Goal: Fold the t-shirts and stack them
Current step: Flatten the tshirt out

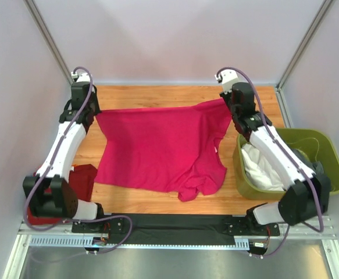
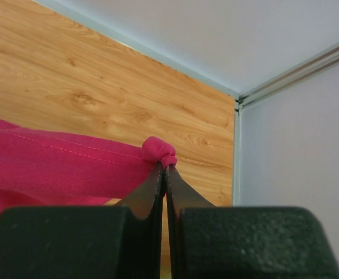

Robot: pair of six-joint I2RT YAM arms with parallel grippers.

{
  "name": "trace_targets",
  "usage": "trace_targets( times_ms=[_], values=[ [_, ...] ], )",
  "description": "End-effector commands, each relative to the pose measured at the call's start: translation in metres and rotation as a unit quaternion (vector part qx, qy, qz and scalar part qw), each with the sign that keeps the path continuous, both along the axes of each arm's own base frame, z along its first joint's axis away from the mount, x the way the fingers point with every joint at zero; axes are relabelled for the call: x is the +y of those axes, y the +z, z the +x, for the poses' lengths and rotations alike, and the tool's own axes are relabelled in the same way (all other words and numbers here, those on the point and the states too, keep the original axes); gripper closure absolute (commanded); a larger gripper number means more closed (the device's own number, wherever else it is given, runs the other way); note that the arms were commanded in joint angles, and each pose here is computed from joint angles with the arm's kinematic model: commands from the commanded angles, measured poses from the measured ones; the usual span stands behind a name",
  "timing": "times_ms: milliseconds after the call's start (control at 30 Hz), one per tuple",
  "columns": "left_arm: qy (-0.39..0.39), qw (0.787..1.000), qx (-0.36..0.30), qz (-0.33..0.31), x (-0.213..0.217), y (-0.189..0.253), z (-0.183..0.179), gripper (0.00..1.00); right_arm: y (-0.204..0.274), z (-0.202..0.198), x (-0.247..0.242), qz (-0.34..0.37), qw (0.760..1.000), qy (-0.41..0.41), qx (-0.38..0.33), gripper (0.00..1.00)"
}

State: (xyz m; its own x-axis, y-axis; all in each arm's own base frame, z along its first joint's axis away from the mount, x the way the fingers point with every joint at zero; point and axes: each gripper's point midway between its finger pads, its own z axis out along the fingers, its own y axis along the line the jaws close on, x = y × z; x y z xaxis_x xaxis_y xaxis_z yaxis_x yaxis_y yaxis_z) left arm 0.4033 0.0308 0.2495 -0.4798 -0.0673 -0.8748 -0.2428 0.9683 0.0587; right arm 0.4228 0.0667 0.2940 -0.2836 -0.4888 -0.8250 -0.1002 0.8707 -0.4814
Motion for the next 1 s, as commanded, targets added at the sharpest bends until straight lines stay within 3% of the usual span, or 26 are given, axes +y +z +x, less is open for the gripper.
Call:
trace_targets(
  times_ms=[0,100,400,667,867,967],
  values=[
    [0.035,0.997,-0.073,0.002,0.010,0.028,0.048,1.00,0.021,0.041,-0.006,0.013,0.998,-0.030,-0.061,1.00],
    [0.038,0.998,-0.055,0.016,0.012,0.011,0.083,1.00,-0.014,0.083,0.000,0.000,0.999,-0.035,-0.024,1.00],
    [0.044,0.998,-0.043,0.032,0.016,-0.021,0.163,1.00,-0.041,0.170,0.019,-0.003,0.999,-0.045,-0.022,1.00],
    [0.029,0.999,-0.027,0.006,0.010,-0.047,0.206,1.00,-0.065,0.197,0.026,-0.009,0.999,-0.037,0.006,1.00],
    [0.025,0.999,-0.012,-0.033,0.016,-0.064,0.206,1.00,-0.063,0.208,0.023,0.003,0.999,-0.044,0.012,1.00],
    [-0.012,0.998,-0.019,-0.059,0.000,-0.059,0.209,1.00,-0.060,0.209,0.022,0.009,0.999,-0.048,0.018,1.00]
  ],
)
